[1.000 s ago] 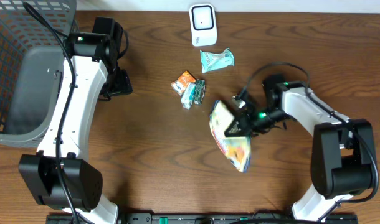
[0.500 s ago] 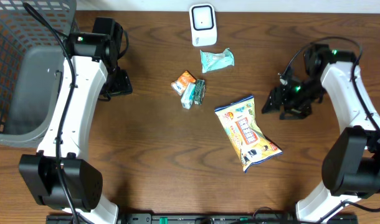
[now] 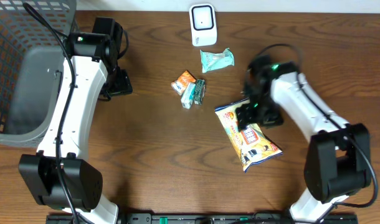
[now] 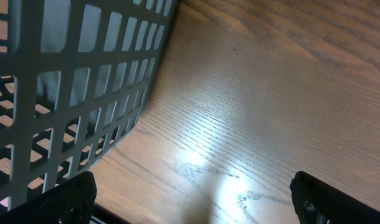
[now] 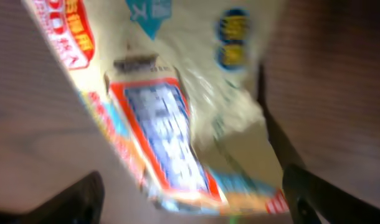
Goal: Scan the item barcode
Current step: 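Grasp the yellow pack with the right gripper and raise it to the scanner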
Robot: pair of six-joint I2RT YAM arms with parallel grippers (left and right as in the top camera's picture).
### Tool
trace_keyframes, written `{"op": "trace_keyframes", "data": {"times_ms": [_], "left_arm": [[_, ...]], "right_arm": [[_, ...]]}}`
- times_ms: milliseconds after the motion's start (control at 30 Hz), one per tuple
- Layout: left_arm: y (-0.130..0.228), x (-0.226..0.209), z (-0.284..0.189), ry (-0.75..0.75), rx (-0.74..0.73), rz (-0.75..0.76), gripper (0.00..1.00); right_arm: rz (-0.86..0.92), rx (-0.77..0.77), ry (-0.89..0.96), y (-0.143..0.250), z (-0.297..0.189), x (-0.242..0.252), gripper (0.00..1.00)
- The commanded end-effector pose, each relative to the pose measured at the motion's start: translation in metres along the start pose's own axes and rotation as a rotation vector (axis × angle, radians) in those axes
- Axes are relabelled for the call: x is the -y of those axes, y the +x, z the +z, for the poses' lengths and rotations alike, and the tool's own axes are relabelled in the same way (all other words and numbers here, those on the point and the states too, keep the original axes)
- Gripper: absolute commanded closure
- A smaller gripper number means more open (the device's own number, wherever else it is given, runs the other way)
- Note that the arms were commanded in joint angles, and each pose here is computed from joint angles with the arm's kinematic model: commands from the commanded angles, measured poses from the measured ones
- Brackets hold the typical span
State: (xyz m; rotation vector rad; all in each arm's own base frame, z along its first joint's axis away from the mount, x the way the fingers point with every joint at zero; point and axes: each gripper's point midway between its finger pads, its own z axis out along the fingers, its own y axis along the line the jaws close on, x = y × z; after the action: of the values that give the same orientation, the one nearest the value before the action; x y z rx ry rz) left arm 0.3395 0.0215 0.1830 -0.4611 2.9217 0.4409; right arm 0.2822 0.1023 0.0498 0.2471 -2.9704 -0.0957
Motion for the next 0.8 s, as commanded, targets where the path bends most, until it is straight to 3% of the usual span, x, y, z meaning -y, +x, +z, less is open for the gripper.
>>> {"op": "trace_keyframes", "data": {"times_ms": [0,100,167,200,233,267,400,533,767], "left_arm": [[0.000,-0.005,0.001,-0.022,0.001,0.013,0.02],[0.000,-0.005,0.001,-0.022,0.001,0.013,0.02],[0.000,-0.005,0.001,-0.022,0.001,0.013,0.02],[0.000,-0.005,0.001,-0.022,0.002,0.012,0.02],[0.000,-0.005,0.001,-0.022,0.001,0.013,0.02],[0.000,-0.005,0.001,-0.022,0.001,0.013,0.02],[0.000,-0.005,0.001,-0.022,0.001,0.013,0.02],[0.000,-0.005,0.001,-0.022,0.001,0.013,0.03],[0.000,-0.005,0.001,-0.022,0.001,0.013,0.02]], "right_arm": [[0.017,0.012,0.075,0.004,0.023,0.004,0.16],[0.027,0.026,0.070,0.006,0.039,0.001,0.33],[0.042,0.030,0.068,0.007,0.045,0.001,0.60],[0.049,0.029,0.064,0.008,0.046,0.000,0.81],[0.063,0.029,0.062,0.008,0.046,0.000,0.94],[0.079,0.032,0.060,0.007,0.045,0.000,0.99],[0.073,0.076,-0.003,-0.010,0.029,-0.014,0.99],[0.050,0.199,-0.022,-0.048,-0.020,-0.023,0.99],[0.015,0.655,-0.113,-0.145,-0.136,-0.047,0.99]]}}
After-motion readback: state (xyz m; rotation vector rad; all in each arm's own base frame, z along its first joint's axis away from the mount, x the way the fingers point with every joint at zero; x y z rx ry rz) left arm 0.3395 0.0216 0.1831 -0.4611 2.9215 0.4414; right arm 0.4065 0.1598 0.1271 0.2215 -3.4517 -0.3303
